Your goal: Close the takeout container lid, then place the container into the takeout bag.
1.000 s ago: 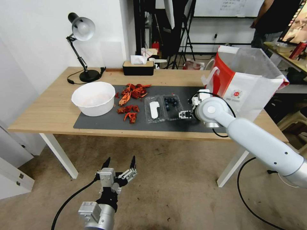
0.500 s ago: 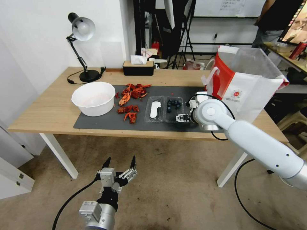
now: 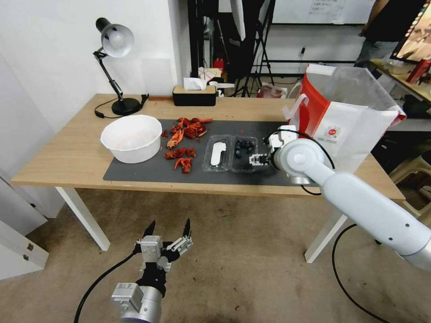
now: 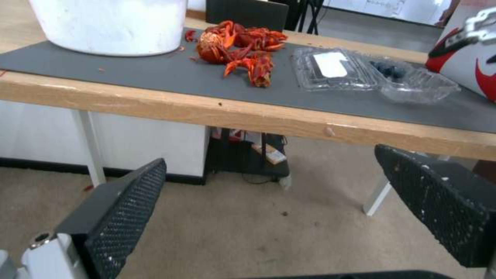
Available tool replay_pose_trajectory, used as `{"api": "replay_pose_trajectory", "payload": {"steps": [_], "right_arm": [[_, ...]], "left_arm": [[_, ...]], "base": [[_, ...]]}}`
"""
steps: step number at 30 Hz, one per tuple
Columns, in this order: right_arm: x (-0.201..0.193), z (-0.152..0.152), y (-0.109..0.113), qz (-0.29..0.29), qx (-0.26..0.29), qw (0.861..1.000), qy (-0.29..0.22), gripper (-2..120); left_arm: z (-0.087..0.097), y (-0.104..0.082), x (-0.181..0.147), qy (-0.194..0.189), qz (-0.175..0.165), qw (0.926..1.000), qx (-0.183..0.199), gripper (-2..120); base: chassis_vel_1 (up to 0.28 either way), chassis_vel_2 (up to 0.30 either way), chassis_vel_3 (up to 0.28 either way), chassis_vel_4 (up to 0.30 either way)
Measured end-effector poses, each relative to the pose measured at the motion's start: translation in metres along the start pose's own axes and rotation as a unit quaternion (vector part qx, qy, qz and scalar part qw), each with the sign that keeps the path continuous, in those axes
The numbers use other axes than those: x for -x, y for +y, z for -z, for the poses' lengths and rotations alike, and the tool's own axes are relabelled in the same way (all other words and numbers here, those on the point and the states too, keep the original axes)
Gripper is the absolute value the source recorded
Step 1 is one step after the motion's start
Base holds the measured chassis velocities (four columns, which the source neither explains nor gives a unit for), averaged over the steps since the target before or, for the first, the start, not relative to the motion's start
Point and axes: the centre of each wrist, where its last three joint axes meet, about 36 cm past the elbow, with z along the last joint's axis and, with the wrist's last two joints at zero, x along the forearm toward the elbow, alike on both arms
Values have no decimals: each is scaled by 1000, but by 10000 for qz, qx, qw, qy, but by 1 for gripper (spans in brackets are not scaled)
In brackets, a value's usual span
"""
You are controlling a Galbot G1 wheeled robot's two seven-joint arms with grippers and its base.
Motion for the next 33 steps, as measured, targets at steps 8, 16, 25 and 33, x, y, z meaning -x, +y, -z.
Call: {"api": "replay_pose_trajectory", "payload": {"steps": [8, 16, 25, 33], "right_arm": [[-20, -54, -30, 720, 21, 9837, -1646, 100], [-33, -127, -60, 966, -134, 9507, -2943, 100], [-65, -223, -58, 982, -148, 9189, -3817, 100], [-101, -289, -47, 540, 235, 9091, -4124, 100]], "left_arm": [[2, 1, 0, -52, 10, 10000, -1, 100], [3, 0, -2, -83, 12, 10000, -13, 100], [3, -1, -3, -105, -6, 9999, -34, 100], [3, -2, -3, -106, -37, 9999, -23, 100]], "base": [[0, 0, 0, 0], [0, 0, 0, 0], [0, 0, 0, 0], [0, 0, 0, 0]]}}
